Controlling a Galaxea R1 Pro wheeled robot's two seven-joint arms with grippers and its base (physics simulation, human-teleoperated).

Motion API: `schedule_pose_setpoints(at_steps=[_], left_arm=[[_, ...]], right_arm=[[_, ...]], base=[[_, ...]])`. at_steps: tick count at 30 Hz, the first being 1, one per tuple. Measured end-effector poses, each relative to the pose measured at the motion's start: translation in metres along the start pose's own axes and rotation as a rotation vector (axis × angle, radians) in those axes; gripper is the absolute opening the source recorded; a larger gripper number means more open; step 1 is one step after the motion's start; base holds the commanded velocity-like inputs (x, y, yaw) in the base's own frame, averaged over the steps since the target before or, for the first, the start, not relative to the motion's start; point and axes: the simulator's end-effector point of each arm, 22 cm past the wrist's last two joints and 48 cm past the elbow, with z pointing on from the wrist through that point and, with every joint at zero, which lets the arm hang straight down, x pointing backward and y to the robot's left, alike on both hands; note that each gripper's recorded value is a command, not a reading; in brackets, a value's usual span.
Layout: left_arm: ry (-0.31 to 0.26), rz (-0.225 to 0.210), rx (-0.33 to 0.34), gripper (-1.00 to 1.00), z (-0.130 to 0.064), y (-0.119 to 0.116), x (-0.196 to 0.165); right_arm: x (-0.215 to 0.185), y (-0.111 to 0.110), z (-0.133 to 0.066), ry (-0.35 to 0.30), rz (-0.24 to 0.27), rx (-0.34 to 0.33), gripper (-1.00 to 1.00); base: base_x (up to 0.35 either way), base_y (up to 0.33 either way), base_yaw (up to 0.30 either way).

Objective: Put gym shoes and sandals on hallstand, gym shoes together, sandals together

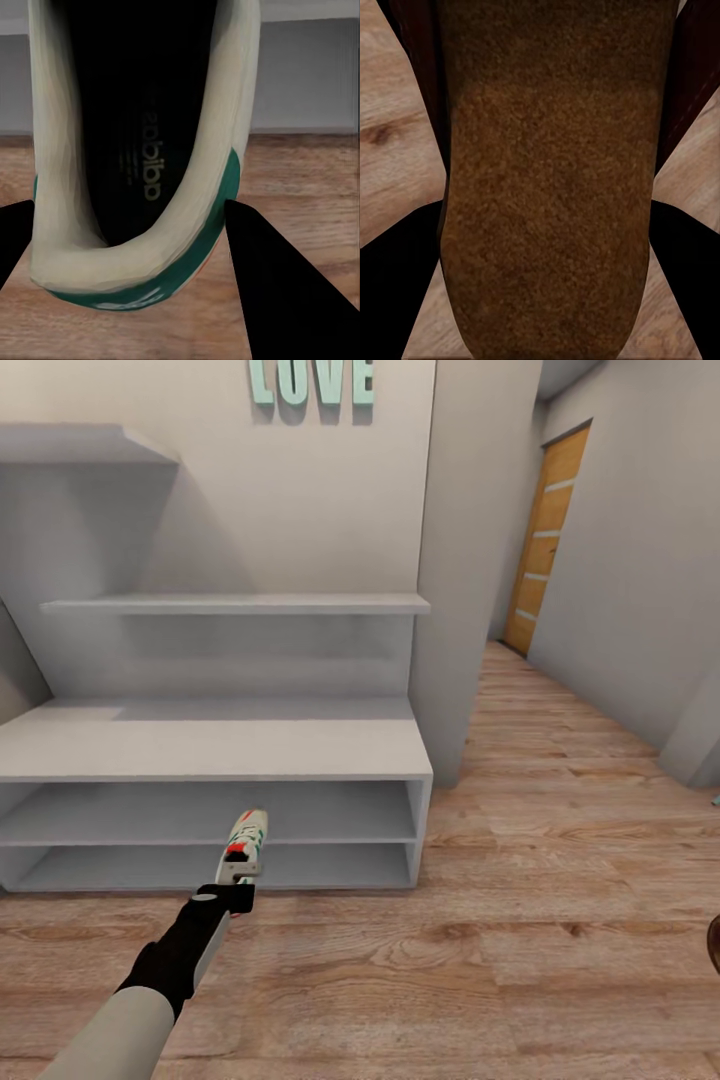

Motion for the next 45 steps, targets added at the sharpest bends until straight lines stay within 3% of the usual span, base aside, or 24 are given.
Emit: schedule_pose_setpoints(at_steps=[7,25,45], left_arm=[[0.005,-0.026,0.007,-1.00,0.001,0.000,0.003],[0.000,-0.028,0.008,-1.00,0.001,0.000,0.007],[0.017,-0.028,0.003,-1.00,0.019,-0.003,0.038]], right_arm=[[0.001,0.000,0.000,0.001,-0.002,0.000,-1.00],[0.003,0.004,-0.001,0.003,-0.003,-0.005,-1.00],[0.035,0.006,0.008,0.019,-0.010,0.000,-1.00]], base=[[0.000,0.000,0.000],[0.000,0.000,0.000],[0.000,0.000,0.000]])
